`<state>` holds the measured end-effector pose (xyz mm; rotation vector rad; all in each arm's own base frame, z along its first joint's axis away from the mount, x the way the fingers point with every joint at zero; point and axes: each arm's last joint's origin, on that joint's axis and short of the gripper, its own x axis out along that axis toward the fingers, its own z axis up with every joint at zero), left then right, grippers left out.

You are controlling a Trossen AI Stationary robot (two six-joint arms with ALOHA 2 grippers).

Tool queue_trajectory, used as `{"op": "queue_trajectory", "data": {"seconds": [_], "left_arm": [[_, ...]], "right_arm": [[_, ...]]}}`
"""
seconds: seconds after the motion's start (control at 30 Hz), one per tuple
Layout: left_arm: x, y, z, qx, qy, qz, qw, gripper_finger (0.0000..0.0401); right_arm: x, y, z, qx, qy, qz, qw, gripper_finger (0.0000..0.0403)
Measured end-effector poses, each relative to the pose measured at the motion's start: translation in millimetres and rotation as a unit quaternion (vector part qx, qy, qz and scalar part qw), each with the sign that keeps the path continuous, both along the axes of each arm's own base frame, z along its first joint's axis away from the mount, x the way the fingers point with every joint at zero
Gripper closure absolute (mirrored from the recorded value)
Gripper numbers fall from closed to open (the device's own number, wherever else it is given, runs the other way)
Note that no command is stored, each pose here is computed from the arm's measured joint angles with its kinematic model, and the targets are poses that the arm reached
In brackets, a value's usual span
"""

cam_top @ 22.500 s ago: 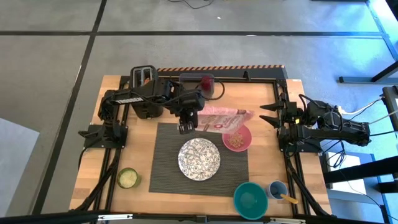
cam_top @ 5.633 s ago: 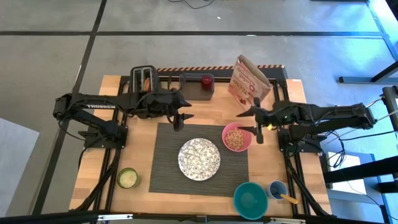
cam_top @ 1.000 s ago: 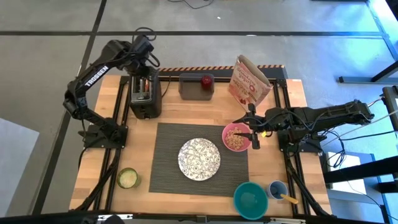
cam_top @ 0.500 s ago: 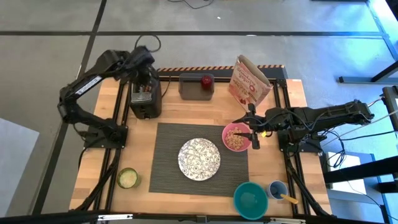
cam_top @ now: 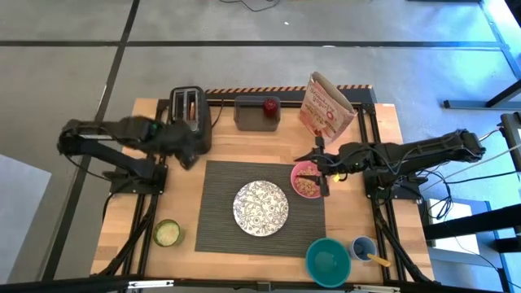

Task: Arrange a breakfast setting
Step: Put the bagel on the white plate

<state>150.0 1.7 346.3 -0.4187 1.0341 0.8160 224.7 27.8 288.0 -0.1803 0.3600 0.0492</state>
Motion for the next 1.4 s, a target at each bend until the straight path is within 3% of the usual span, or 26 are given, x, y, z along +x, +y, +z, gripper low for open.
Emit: {"op": "queue_trajectory", "data": {"seconds": [0.3, 0.5, 0.77, 1.07, 1.4], "left_arm": [[20.6, -37.5, -48.9, 0.010, 0.053, -0.068, 0.996, 0.0285], [31.8, -51.8, -62.6, 0.038, 0.081, -0.076, 0.993, 0.0285], [20.5, -68.6, -76.1, 0.067, 0.077, -0.095, 0.990, 0.0285], [-3.1, -73.2, -57.7, 0.087, 0.003, -0.132, 0.987, 0.0285], [-46.0, -44.9, -24.1, 0.102, -0.133, -0.126, 0.978, 0.0285]], "right_arm": [[14.3, 1.3, -2.9, -0.015, -0.025, -0.005, 1.000, 0.0185], [22.3, 1.9, -4.2, -0.026, -0.041, -0.009, 0.999, 0.0185], [41.3, 4.5, -10.2, -0.028, -0.058, -0.009, 0.998, 0.0185], [103.8, 11.4, 1.2, -0.076, -0.048, -0.021, 0.996, 0.0185], [191.1, 8.7, -6.3, -0.099, -0.038, -0.035, 0.994, 0.0185]]}}
